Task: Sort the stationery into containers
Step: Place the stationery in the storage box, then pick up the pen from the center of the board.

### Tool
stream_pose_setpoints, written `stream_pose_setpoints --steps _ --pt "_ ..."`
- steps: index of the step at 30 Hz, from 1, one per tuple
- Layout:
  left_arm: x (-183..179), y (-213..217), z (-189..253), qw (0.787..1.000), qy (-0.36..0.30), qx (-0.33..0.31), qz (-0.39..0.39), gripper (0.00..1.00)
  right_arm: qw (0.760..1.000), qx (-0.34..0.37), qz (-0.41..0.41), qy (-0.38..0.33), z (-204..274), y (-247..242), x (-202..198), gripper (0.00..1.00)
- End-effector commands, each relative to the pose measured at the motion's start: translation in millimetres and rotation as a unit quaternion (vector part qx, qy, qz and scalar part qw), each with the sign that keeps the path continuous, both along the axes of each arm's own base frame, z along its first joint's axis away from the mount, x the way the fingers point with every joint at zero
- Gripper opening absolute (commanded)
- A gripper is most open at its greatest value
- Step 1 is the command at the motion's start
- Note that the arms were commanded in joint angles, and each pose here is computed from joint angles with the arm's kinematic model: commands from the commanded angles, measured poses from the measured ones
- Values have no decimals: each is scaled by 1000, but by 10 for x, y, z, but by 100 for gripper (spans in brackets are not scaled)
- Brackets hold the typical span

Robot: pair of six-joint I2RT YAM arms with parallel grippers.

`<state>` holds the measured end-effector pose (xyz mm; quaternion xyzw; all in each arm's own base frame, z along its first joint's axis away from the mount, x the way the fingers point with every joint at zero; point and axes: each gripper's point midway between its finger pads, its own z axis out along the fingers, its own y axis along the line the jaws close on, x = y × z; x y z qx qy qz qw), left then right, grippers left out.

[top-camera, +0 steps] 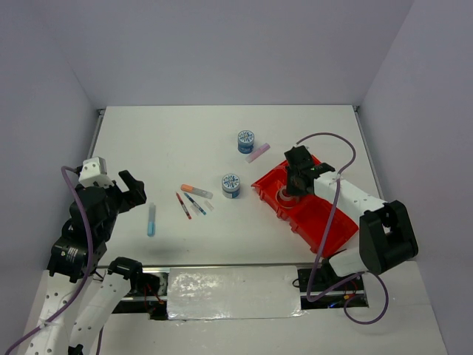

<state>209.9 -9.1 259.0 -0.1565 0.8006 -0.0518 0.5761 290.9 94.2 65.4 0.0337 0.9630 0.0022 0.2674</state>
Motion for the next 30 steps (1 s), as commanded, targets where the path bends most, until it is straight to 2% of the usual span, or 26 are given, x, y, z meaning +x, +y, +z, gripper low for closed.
stream_pose_setpoints --steps 1,3,6,12,16,19,23,26,28,30 --pt "61 -20 62 1000 -14 3 -5 99 1000 -3 -2 -18 85 -41 26 26" --pt "65 -24 62 1000 -14 3 -5 99 1000 -2 1 -19 82 -32 25 39" --pt "67 -27 59 1000 -13 3 -6 99 1000 -1 1 -21 107 -31 34 46" --pt "75 -33 46 1000 -10 4 -8 99 999 19 16 -49 355 67 78 48" --pt "85 -33 28 1000 -6 5 -7 99 994 32 39 -101 846 239 101 52" --pt "96 -29 14 1000 -2 6 -5 99 985 41 71 -154 1285 423 -14 58" --pt "134 -59 -16 1000 8 6 -11 99 957 117 151 -219 1773 799 -336 73" --pt "182 -65 -87 999 32 6 -5 99 940 175 189 -225 1845 1010 -510 97" --pt "214 -58 -96 999 46 2 5 99 944 170 191 -211 1759 1028 -558 98" --pt "249 -123 -291 994 105 -20 15 99 947 163 193 -199 1666 1081 -593 98"
